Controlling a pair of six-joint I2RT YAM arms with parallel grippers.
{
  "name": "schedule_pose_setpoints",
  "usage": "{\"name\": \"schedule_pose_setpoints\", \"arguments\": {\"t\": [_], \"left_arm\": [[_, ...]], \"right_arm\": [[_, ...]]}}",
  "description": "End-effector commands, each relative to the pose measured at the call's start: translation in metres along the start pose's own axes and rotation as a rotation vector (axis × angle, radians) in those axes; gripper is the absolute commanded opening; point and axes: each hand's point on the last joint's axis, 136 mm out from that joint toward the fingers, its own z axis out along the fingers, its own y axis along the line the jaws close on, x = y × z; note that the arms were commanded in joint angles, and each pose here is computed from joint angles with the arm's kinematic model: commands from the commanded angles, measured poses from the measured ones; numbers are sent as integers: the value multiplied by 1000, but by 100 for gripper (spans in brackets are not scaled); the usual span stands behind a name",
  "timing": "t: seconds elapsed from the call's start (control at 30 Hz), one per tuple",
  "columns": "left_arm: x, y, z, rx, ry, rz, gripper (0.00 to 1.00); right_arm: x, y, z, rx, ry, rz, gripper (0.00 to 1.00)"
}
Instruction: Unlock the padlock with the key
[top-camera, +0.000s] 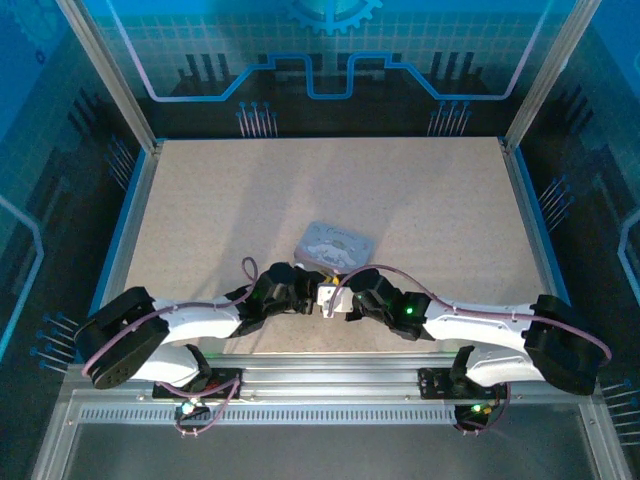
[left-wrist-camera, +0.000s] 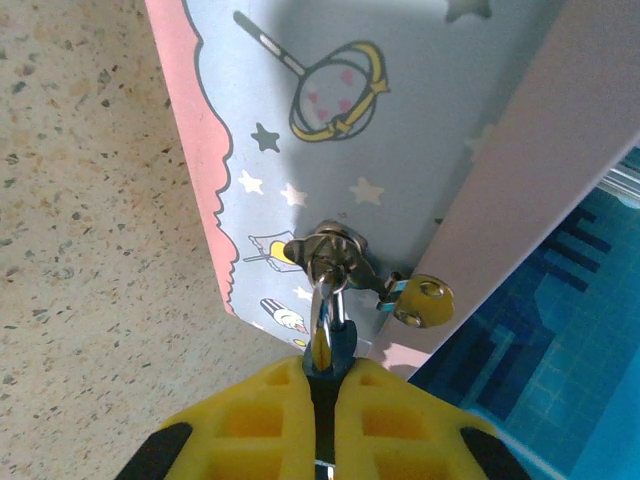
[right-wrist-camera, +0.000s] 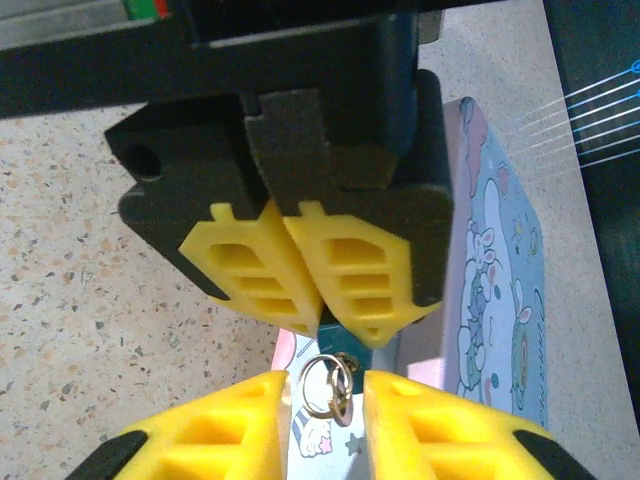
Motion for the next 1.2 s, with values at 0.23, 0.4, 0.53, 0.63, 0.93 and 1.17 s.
{"name": "schedule_pose_setpoints", "arguments": {"t": [0.23, 0.4, 0.53, 0.63, 0.93, 1.17], "left_arm": [[15, -21, 11, 72, 81, -2, 0], [14, -17, 12, 59, 75, 5, 0], [11, -17, 9, 52, 52, 14, 0], [8, -18, 5, 49, 35, 19, 0], [9, -22, 1, 53, 32, 20, 0], [12, -23, 1, 54, 40, 55, 0]], "right_arm": [[7, -11, 6, 42, 42, 24, 16], [13, -11, 6, 43, 56, 33, 17], [20, -11, 3, 49, 68, 46, 17], [23, -11, 2, 47, 68, 50, 22], [24, -10, 4, 36, 70, 59, 14], [18, -12, 1, 35, 39, 78, 0]]}}
